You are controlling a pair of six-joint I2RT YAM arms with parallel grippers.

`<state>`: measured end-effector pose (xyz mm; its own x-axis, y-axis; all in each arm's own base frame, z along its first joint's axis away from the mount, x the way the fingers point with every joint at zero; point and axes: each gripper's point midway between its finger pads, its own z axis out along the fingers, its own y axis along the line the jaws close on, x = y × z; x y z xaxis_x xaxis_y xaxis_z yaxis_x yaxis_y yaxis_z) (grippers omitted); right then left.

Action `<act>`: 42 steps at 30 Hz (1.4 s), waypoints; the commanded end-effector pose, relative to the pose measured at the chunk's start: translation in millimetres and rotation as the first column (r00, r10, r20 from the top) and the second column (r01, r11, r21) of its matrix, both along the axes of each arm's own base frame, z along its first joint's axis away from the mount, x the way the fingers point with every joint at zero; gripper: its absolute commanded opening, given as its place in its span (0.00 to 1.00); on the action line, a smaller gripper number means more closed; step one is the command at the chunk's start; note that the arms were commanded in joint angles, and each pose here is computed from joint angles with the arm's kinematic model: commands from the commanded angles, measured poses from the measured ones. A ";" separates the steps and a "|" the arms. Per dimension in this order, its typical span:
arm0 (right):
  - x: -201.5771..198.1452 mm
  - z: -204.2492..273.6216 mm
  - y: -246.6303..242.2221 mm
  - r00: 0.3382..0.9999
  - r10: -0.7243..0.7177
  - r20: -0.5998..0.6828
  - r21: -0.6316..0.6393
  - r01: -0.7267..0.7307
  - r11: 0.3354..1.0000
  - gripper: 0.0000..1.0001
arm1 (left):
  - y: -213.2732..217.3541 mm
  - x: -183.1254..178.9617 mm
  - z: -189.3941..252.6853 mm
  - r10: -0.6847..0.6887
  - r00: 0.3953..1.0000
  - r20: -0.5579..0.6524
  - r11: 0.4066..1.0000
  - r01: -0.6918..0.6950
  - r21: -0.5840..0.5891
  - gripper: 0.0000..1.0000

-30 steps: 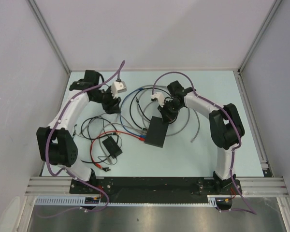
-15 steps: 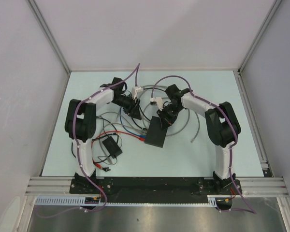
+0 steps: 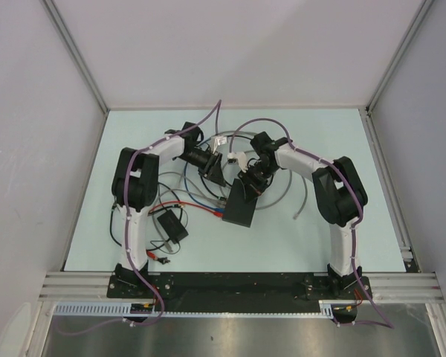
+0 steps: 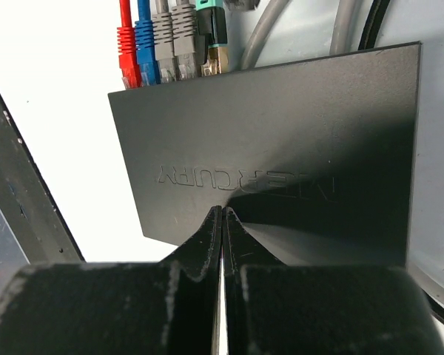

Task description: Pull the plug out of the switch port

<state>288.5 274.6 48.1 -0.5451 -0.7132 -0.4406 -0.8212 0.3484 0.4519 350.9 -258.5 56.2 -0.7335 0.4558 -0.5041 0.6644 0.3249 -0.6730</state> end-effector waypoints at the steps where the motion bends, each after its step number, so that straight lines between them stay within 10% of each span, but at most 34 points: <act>1: 4.2 -31.6 -17.3 1.000 -0.005 0.021 -0.110 0.007 0.994 0.00 | -8.7 -6.4 1.6 -0.017 0.998 -0.059 0.999 0.015 -0.042 0.45; 42: 6.6 -33.8 -18.3 0.999 -0.031 0.015 -0.100 0.032 0.994 0.00 | -14.1 -39.0 -31.1 -0.174 0.952 -0.250 0.985 0.166 -0.054 0.40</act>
